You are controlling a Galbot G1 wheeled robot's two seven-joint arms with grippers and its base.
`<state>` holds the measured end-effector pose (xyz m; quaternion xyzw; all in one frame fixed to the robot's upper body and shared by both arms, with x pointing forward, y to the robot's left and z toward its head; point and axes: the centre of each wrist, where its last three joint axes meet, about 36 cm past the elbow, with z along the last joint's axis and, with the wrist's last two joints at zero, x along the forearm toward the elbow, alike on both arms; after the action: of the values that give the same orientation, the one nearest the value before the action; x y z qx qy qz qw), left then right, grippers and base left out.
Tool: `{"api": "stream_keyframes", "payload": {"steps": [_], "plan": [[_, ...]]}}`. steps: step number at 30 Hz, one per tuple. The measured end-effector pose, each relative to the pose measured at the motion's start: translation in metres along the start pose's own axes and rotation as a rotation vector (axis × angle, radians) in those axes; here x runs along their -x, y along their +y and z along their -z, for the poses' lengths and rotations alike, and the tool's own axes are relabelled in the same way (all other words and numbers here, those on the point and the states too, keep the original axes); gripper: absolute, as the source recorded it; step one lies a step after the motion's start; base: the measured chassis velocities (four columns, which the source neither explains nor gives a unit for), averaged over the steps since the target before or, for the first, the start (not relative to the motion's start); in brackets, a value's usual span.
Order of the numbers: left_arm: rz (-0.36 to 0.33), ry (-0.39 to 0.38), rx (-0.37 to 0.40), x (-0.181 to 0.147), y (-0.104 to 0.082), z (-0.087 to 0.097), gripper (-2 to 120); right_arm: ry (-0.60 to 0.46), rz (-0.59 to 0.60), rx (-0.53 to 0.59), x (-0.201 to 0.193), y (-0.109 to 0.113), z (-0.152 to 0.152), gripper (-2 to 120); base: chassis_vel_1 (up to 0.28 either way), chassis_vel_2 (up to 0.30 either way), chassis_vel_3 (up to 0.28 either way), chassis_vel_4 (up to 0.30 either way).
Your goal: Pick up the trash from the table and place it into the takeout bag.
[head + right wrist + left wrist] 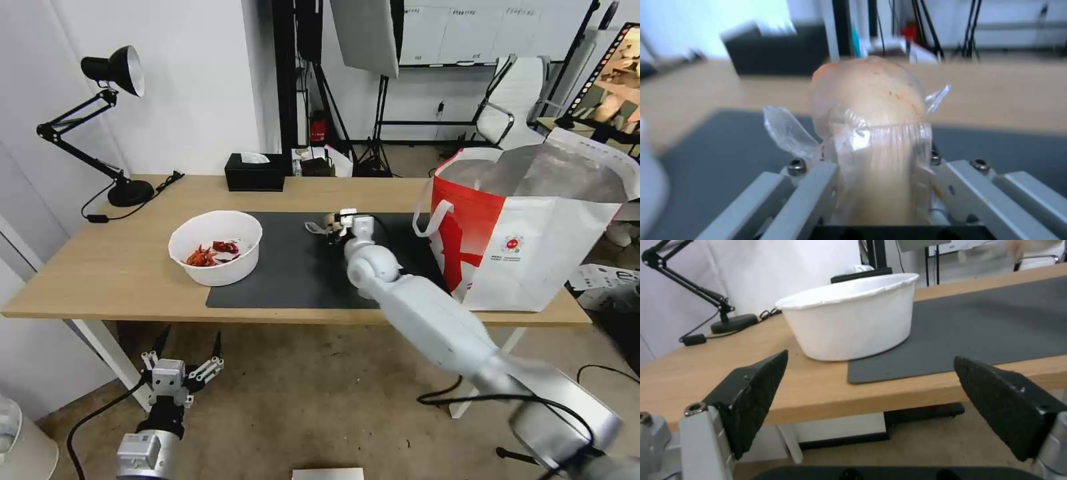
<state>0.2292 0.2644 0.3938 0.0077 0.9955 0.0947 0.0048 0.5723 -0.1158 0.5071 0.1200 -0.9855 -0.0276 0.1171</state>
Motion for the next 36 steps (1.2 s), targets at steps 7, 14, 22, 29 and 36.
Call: {"api": "stream_keyframes", "payload": {"steps": [7,14,22,29,36], "plan": [[-0.003,-0.002,0.003,-0.004,-0.006,0.004,100,-0.222,-0.005,-0.097,-0.085,-0.032,0.067,9,0.0,0.0,0.0,0.0],[-0.006,0.0,0.004,-0.005,-0.007,0.004,100,-0.31,-0.37,-0.273,-0.116,-0.079,0.106,8,0.0,0.0,0.0,0.0],[-0.01,0.002,0.004,-0.007,-0.011,0.005,100,-0.212,-0.55,-0.224,-0.123,-0.105,0.119,8,0.0,0.0,0.0,0.0],[-0.012,-0.002,0.002,-0.009,-0.011,0.006,100,-0.108,-0.558,-0.217,-0.126,-0.105,0.121,30,0.0,0.0,0.0,0.0],[-0.014,-0.01,0.003,-0.01,-0.011,0.009,100,-0.116,-0.564,-0.225,-0.128,-0.108,0.125,57,0.0,0.0,0.0,0.0]]}}
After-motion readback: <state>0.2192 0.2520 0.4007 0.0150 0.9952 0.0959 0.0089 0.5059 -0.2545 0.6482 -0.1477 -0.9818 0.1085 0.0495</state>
